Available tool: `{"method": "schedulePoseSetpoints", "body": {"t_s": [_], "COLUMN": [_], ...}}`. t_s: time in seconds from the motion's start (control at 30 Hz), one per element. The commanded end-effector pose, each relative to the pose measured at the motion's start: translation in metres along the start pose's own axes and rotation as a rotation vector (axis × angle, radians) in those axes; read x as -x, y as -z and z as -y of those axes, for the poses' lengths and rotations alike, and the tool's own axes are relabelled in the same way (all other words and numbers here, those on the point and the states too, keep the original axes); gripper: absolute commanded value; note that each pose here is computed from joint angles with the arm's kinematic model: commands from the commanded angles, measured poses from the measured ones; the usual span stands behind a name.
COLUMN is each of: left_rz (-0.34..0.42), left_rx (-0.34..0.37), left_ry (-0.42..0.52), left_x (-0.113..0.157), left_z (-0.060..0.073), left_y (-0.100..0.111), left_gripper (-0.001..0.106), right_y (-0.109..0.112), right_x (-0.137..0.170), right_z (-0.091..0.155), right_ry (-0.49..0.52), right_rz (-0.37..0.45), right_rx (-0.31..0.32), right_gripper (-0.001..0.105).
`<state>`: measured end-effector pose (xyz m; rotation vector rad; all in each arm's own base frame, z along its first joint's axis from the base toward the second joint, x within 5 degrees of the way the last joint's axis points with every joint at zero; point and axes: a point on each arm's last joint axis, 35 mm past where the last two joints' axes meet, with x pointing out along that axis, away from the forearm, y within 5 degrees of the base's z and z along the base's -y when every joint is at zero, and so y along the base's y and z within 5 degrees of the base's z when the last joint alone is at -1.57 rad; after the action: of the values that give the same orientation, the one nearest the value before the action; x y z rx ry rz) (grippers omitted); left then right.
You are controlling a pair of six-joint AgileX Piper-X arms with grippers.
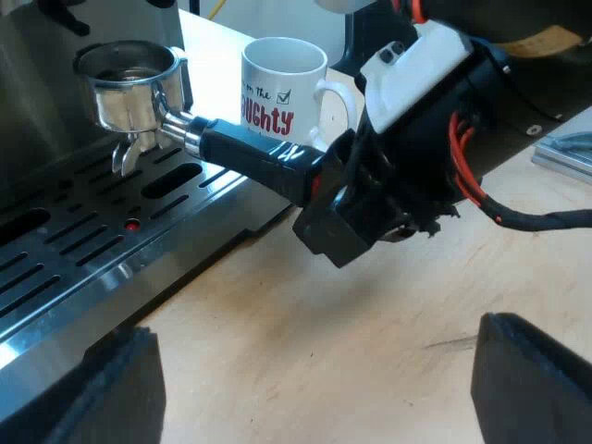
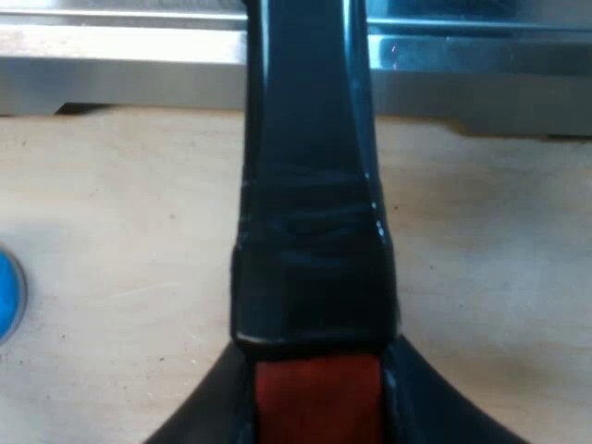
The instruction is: Grind coffee beans and then tamp
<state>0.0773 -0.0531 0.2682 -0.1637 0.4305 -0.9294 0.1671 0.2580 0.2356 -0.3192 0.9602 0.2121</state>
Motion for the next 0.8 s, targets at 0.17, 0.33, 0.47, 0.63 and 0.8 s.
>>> {"method": "schedulePoseSetpoints", "body": {"t_s": [0.17, 0.33, 0.47, 0.63, 0.8], "left_rz": [0.017, 0.017, 0.017, 0.017, 0.017], "left_rx": [-0.007, -0.007, -0.007, -0.007, -0.007], "left_ry": [0.020, 0.020, 0.020, 0.020, 0.020], "left_x": [0.002, 0.002, 0.002, 0.002, 0.002], "left_z": [0.003, 0.003, 0.003, 0.003, 0.003], "left_y": [-0.004, -0.004, -0.004, -0.004, -0.004], "left_gripper": [0.069, 0.069, 0.069, 0.069, 0.069], "right_y": [0.002, 0.007, 0.009, 0.014, 0.027], "right_x": [0.016, 0.026, 0.031, 0.040, 0.048], "right_z": [-0.004, -0.011, -0.013, -0.011, -0.005], "right_ry": [0.061, 0.044, 0.030, 0.010, 0.003], "right_rz": [0.076, 0.101, 0.110, 0.123, 0.143], "right_rx": [0.009, 0.016, 0.020, 0.020, 0.040], "right_gripper": [0.000, 0.000, 0.000, 0.000, 0.000]}}
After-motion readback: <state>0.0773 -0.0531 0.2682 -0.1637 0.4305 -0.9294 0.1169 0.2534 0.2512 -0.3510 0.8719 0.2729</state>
